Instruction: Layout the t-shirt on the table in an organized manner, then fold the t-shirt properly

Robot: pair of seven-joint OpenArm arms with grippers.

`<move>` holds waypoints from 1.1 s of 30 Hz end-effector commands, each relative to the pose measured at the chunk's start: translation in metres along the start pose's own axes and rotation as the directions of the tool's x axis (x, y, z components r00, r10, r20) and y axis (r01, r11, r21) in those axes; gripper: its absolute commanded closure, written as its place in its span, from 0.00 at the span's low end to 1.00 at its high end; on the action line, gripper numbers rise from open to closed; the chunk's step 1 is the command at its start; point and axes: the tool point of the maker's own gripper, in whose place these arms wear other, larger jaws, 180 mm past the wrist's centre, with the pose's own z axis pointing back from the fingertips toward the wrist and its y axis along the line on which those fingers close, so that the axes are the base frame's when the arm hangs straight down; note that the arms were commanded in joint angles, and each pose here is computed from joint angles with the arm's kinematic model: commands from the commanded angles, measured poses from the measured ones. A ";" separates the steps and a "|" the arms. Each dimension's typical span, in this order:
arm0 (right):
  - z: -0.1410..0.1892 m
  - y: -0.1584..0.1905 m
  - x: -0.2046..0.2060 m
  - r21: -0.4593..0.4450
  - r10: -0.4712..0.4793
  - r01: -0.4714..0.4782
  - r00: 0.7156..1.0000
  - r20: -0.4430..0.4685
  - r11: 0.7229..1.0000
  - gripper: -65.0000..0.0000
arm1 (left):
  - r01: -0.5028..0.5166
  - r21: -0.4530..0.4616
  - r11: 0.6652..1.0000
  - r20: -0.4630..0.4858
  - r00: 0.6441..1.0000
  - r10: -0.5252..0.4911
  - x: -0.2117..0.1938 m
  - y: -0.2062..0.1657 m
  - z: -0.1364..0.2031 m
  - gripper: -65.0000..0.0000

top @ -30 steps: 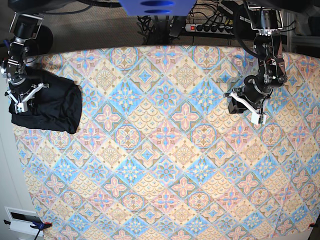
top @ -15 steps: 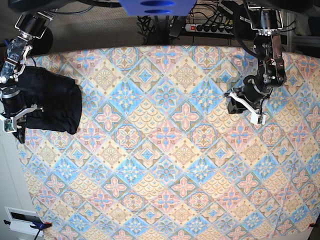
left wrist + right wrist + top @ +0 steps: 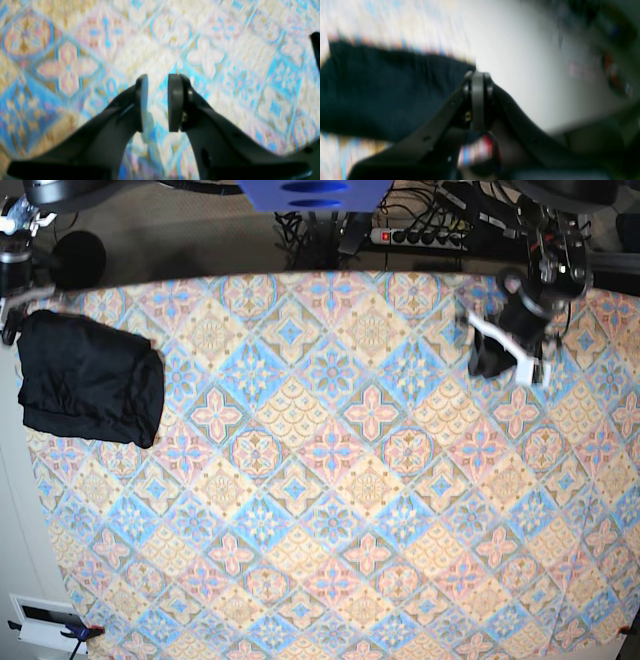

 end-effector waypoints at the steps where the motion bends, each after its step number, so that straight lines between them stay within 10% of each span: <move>1: 0.010 -0.006 0.005 -0.004 0.016 -0.015 1.000 0.022 1.000 1.00 | 0.002 -0.013 1.000 -0.019 1.000 -0.002 -0.009 -0.004 0.006 0.79; 19: 0.103 0.028 -0.118 0.131 0.022 0.027 0.931 -0.365 0.991 1.00 | -0.050 -0.482 0.875 -0.454 0.868 -0.201 -0.174 -0.191 0.046 0.79; 26: 0.112 0.050 -0.153 0.164 -0.019 0.102 0.895 -0.445 0.981 1.00 | 0.108 -0.432 0.895 -0.499 0.798 -0.337 -0.212 -0.175 0.065 0.79; 33: 0.120 0.107 -0.180 0.276 -0.033 0.199 0.860 -0.509 0.940 1.00 | 0.143 -0.233 0.962 -0.485 0.840 -0.243 -0.215 -0.112 0.070 0.79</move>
